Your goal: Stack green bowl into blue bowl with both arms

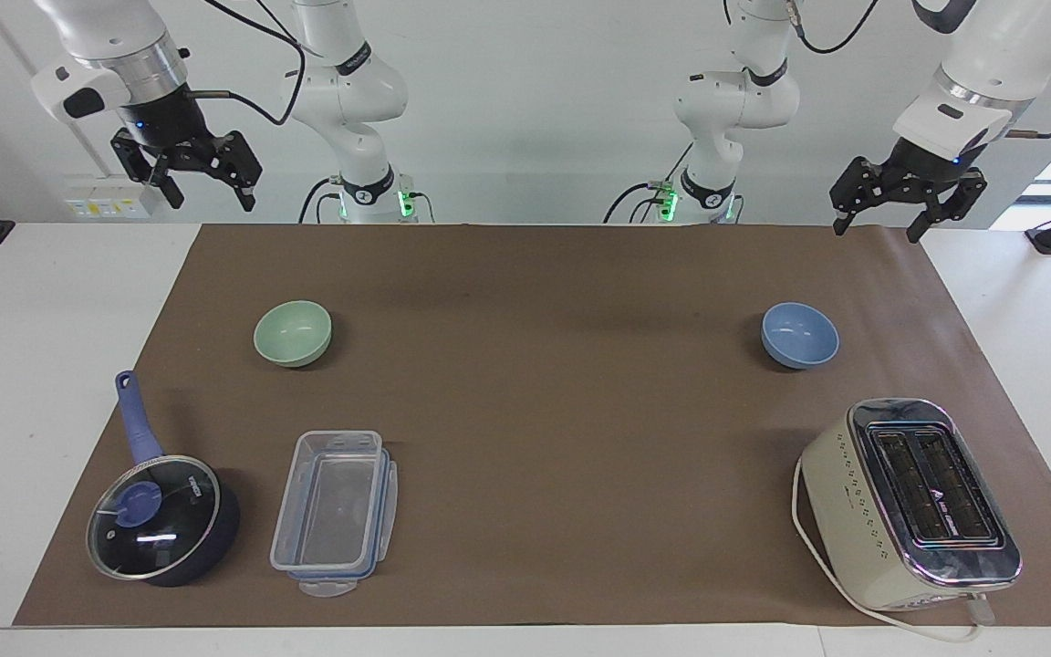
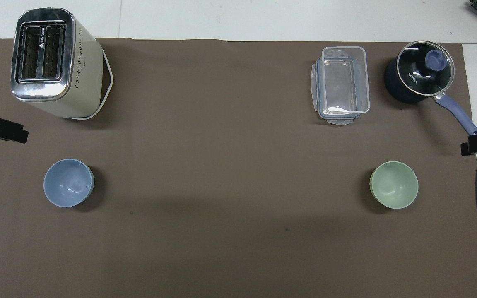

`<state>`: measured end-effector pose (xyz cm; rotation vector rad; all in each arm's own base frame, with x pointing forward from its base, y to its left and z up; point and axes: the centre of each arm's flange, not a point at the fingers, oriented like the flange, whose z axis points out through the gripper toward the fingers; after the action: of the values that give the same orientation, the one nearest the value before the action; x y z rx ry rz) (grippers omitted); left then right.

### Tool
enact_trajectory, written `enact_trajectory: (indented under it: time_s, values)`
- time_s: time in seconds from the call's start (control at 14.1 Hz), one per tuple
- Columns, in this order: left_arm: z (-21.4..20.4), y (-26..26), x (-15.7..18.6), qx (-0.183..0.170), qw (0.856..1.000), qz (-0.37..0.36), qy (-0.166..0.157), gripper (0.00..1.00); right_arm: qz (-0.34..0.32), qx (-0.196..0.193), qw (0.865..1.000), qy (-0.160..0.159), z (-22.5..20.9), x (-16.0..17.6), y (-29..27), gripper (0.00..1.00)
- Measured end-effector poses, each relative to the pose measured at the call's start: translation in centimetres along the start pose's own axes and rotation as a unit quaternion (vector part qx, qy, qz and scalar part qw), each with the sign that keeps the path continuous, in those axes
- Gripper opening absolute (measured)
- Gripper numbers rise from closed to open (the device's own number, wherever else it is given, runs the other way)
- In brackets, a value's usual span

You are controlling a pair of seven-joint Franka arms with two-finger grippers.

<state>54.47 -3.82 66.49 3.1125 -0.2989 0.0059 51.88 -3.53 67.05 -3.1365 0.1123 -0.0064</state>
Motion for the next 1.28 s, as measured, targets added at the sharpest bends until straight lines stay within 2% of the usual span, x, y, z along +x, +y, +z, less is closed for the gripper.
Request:
enact_trajectory:
  time_s: [1.28]
  values:
    - [-0.2, -2.0, -0.5, 0.000, 1.000, -0.018, -0.001, 1.00, 0.000, 0.000, 1.000, 0.000, 0.0, 0.0, 0.0, 1.00]
